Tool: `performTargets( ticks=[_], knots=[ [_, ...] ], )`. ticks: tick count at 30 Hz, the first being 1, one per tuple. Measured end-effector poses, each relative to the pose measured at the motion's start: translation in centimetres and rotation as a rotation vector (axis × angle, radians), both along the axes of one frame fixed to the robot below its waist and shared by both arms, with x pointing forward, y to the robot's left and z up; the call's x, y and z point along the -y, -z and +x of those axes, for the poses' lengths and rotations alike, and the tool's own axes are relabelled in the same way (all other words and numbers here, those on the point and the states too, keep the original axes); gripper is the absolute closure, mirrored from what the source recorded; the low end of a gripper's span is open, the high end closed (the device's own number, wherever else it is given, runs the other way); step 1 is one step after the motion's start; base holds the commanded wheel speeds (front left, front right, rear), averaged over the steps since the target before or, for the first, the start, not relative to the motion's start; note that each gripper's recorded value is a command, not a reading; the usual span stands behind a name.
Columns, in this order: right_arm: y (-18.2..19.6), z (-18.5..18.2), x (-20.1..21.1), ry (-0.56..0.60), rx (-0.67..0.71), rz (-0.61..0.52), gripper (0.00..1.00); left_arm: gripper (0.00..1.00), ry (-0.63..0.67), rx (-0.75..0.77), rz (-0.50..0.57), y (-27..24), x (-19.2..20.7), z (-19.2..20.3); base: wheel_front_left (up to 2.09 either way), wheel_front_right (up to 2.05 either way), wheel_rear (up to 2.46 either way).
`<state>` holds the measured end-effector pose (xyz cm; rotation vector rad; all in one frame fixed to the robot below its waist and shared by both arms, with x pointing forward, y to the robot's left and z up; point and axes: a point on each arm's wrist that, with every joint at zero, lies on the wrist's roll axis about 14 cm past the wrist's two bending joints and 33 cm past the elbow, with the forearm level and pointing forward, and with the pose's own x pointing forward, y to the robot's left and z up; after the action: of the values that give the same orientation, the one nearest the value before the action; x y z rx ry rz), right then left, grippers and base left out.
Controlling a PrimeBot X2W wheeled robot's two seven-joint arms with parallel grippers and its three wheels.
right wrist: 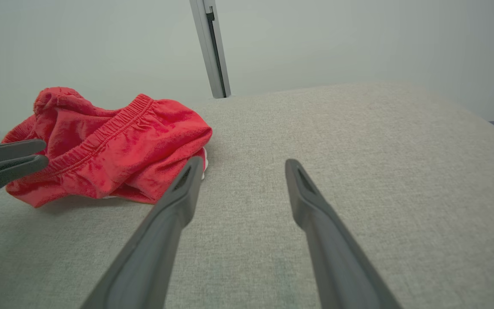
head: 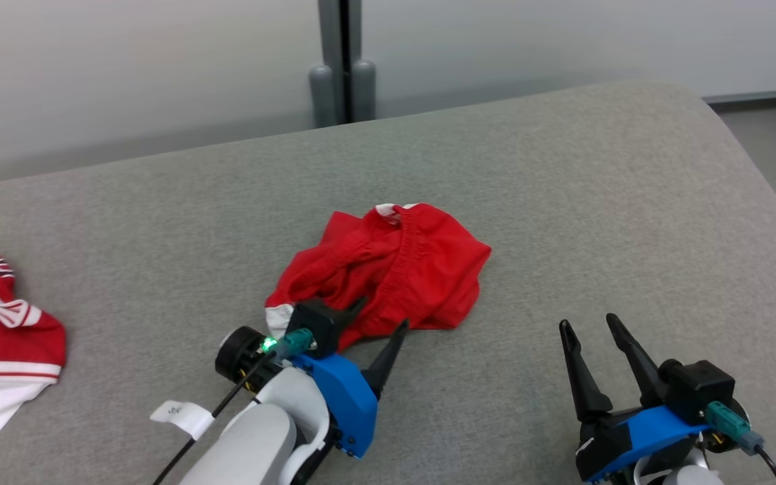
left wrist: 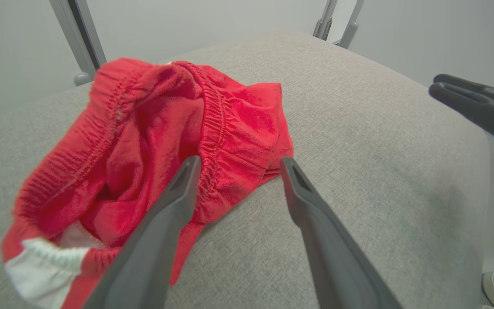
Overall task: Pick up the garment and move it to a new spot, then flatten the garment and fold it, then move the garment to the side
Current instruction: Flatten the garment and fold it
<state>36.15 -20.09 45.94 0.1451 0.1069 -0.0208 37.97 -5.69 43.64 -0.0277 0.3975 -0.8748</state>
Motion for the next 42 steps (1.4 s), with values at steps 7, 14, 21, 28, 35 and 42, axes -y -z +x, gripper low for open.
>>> performTargets(
  ticks=[7,14,21,28,35,42],
  knots=[
    [0.4,-0.8,1.0,0.038,-0.008,0.012,0.00,0.00,0.013,-0.083,0.086,2.4,0.9,1.2,0.00,0.00,0.00],
    [0.7,-1.4,1.9,0.070,-0.010,0.022,0.00,1.00,0.071,-0.131,0.176,3.8,1.8,0.8,0.00,0.00,0.00],
    [0.4,-1.5,2.4,0.089,0.005,0.032,0.00,1.00,0.038,-0.082,-0.079,-2.5,4.9,3.0,0.00,0.00,0.00],
    [-0.2,-1.3,2.3,0.087,0.032,0.037,0.00,1.00,0.033,0.115,-0.351,-14.2,7.0,5.9,0.00,0.00,0.00],
    [-0.5,-0.9,1.9,0.072,0.040,0.036,0.00,1.00,-0.034,0.074,-0.746,-22.3,7.1,5.8,0.00,0.00,0.00],
    [0.1,0.3,0.6,0.032,0.027,0.049,0.00,1.00,-0.278,0.005,-0.851,-20.7,3.4,9.4,0.00,0.00,0.00]
  ],
)
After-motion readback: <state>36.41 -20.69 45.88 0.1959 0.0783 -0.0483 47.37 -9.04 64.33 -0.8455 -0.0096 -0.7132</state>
